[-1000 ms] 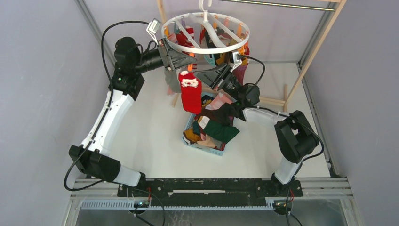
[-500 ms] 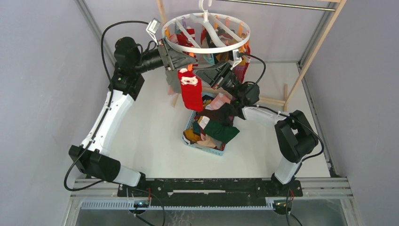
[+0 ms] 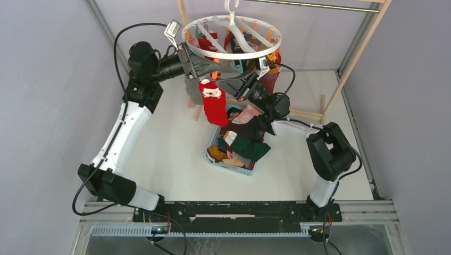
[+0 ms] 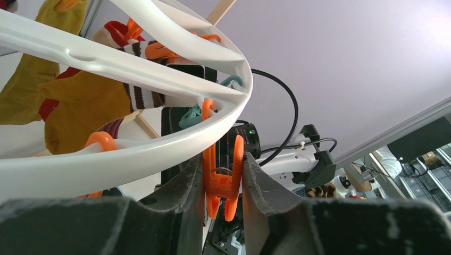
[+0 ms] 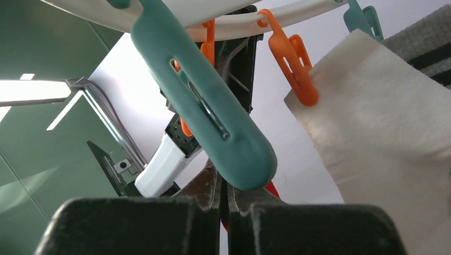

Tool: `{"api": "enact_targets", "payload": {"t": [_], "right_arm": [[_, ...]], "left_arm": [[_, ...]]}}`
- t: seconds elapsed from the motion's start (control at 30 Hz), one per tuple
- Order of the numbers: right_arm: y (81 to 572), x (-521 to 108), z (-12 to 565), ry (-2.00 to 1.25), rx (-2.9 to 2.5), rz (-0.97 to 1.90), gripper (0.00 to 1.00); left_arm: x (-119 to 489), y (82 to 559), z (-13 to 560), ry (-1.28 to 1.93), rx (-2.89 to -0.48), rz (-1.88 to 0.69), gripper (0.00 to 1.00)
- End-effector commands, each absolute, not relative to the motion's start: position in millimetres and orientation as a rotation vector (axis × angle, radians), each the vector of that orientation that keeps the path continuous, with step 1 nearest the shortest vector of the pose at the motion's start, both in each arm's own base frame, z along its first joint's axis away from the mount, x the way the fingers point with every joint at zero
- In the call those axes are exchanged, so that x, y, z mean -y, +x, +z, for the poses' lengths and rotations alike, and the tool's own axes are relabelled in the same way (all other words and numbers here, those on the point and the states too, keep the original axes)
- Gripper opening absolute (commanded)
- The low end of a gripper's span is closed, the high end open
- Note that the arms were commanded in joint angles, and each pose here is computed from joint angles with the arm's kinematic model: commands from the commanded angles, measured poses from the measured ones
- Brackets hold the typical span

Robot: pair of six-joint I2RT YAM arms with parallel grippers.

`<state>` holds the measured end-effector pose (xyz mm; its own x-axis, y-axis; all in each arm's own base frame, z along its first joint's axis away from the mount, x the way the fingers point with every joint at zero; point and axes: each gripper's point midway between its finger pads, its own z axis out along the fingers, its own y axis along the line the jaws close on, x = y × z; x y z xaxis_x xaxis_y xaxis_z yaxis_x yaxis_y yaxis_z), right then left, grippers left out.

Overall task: Clip the socks to the hanger
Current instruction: Clamp the sock onto the hanger.

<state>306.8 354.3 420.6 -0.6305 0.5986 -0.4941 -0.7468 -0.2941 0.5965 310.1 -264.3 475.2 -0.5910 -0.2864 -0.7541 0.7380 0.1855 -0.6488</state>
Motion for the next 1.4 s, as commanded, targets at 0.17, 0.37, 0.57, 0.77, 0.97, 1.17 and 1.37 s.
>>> {"api": "enact_targets", "payload": {"t": [0.17, 0.37, 0.57, 0.77, 0.97, 1.17, 1.37], "right_arm": [[280.7, -340.9, 462.4, -0.300, -0.897, 2.031, 0.00], [282.1, -337.9, 465.6, -0.287, -0.886, 2.026, 0.00], [280.6, -335.1, 468.7, -0.290, -0.880, 2.026, 0.00], [278.3, -333.0, 472.3, -0.294, -0.870, 2.027, 0.00], [281.0, -333.1, 471.5, -0.279, -0.873, 2.030, 0.00], [282.3, -332.8, 471.5, -0.270, -0.873, 2.031, 0.00], [284.6, -329.2, 474.1, -0.256, -0.866, 2.027, 0.00]], "left_arm": [[262.0, 292.3, 483.5, 0.512, -1.570, -1.554, 0.00], [261.9, 292.7, 483.1, 0.524, -1.558, -1.542, 0.00], [262.1, 294.1, 481.3, 0.525, -1.558, -1.534, 0.00], [261.7, 294.7, 482.8, 0.522, -1.553, -1.530, 0.00], [261.6, 292.7, 482.6, 0.529, -1.552, -1.533, 0.00], [261.6, 291.0, 483.4, 0.539, -1.549, -1.536, 0.00], [262.1, 290.9, 483.5, 0.540, -1.547, -1.545, 0.00]]}}
